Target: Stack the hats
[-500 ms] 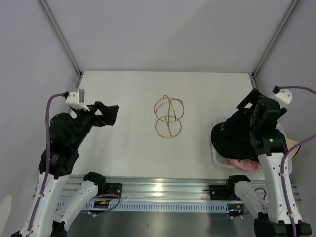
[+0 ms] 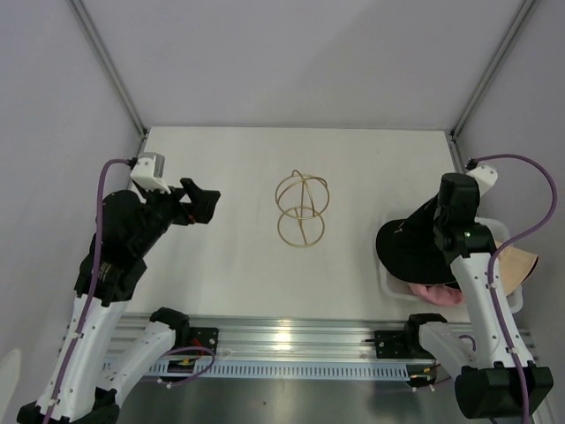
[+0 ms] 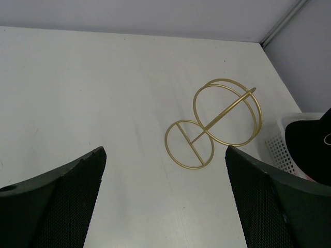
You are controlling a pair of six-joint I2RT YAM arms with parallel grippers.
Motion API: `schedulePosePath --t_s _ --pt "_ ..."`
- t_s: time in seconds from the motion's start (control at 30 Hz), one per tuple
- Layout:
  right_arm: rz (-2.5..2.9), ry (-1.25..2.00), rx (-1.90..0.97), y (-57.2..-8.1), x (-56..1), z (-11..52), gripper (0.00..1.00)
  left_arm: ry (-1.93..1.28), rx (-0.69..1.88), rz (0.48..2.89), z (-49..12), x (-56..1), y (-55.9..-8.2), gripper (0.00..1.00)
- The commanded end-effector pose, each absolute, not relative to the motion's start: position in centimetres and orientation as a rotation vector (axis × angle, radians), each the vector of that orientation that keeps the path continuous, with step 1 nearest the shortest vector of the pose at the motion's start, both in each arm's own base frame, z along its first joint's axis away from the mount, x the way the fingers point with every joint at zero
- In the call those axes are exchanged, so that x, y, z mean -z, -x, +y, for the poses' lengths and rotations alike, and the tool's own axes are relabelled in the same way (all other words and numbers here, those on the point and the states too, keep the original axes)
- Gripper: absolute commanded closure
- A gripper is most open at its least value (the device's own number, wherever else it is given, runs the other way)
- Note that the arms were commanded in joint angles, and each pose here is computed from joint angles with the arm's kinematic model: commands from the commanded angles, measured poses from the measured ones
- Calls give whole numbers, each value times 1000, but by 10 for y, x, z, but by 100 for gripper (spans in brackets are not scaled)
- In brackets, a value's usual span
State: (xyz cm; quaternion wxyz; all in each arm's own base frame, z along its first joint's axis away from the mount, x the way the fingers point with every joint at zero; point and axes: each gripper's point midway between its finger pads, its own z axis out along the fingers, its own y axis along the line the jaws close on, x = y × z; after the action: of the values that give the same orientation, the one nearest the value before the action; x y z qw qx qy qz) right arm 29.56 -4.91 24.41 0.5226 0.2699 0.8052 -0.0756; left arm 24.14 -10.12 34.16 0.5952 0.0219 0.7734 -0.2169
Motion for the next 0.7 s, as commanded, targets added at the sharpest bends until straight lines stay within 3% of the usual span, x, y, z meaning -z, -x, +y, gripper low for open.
schedulePosePath --t_s 0.0,0.03,0.07,0.27,0.47,0.67 --pt "1882 -664 184 -301 -252 -53 84 -70 496 1743 -99 -358 -238 1" --pt "1875 -657 172 -301 -256 -51 96 -72 497 1745 -100 -358 -239 0" --pt "1864 -655 162 -300 -262 -50 100 -73 499 1740 -100 -360 -238 1" --pt "1742 -359 -174 -317 -361 7 100 -98 522 1750 -105 -358 -238 0" --pt "1600 85 -586 -317 -453 129 100 -98 519 1785 -106 -352 -243 1" --pt "1558 340 -741 -324 -476 220 100 -102 524 1796 -108 -350 -243 0"
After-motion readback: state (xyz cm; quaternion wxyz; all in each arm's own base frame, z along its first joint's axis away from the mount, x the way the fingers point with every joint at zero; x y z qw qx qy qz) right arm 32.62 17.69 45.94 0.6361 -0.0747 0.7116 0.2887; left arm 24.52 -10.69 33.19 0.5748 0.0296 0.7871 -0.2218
